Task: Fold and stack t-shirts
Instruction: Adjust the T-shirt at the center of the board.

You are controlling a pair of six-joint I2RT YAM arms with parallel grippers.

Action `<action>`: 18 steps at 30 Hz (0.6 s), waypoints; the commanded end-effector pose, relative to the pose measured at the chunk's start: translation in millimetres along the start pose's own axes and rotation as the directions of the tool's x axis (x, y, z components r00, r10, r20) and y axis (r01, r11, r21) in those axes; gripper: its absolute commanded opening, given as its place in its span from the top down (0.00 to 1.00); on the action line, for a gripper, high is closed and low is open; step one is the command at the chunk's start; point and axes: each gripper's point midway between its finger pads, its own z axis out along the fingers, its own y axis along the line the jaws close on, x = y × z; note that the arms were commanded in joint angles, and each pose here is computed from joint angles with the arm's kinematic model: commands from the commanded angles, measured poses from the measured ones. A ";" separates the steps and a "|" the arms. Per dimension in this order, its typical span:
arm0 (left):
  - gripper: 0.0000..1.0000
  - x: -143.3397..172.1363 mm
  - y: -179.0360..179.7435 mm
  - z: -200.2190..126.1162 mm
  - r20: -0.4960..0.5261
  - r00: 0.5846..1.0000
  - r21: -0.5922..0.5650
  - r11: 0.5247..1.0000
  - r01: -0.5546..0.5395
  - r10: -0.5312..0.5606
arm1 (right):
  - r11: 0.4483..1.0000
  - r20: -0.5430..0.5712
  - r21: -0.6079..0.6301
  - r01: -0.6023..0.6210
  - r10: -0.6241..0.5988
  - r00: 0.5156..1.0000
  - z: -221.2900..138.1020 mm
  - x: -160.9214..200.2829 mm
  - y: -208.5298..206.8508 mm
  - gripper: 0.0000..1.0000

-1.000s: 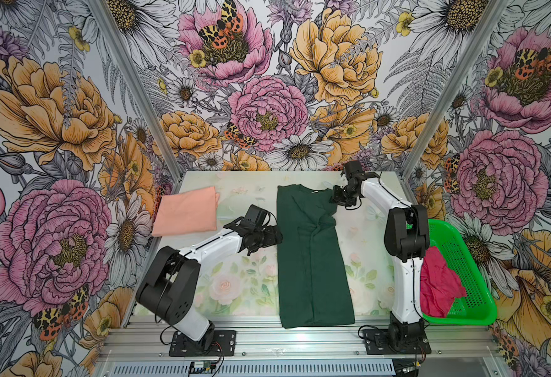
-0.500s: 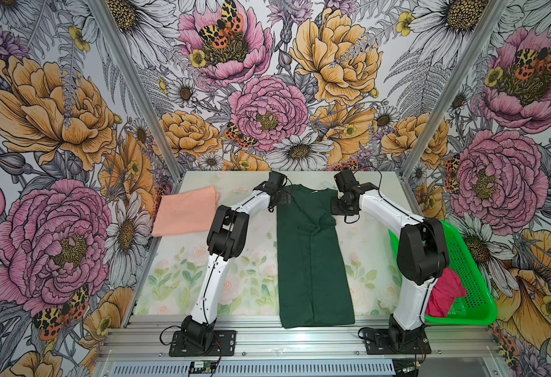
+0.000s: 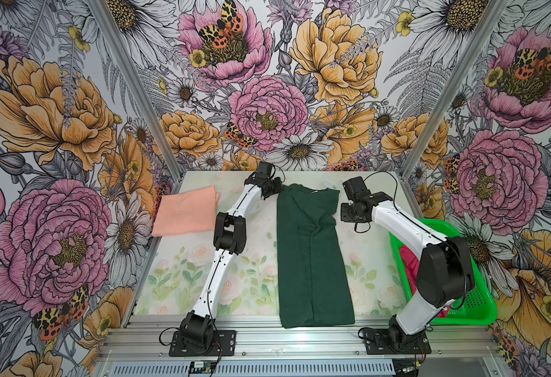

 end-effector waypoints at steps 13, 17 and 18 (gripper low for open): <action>0.52 65.1 26.9 -4.0 -0.260 0.958 -0.010 0.992 0.125 -0.124 | 1.000 0.063 -0.018 -0.024 0.025 0.998 -17.9 -10.7 6.1 0.67; 0.54 54.9 31.6 -23.2 -0.235 0.964 -0.035 0.992 0.122 -0.127 | 1.000 0.070 -0.017 -0.023 0.024 0.997 -19.9 -11.9 6.3 0.67; 0.54 49.5 31.5 -28.9 -0.226 0.966 -0.028 0.992 0.122 -0.126 | 1.000 0.070 -0.015 -0.023 0.024 0.997 -19.7 -11.7 6.0 0.67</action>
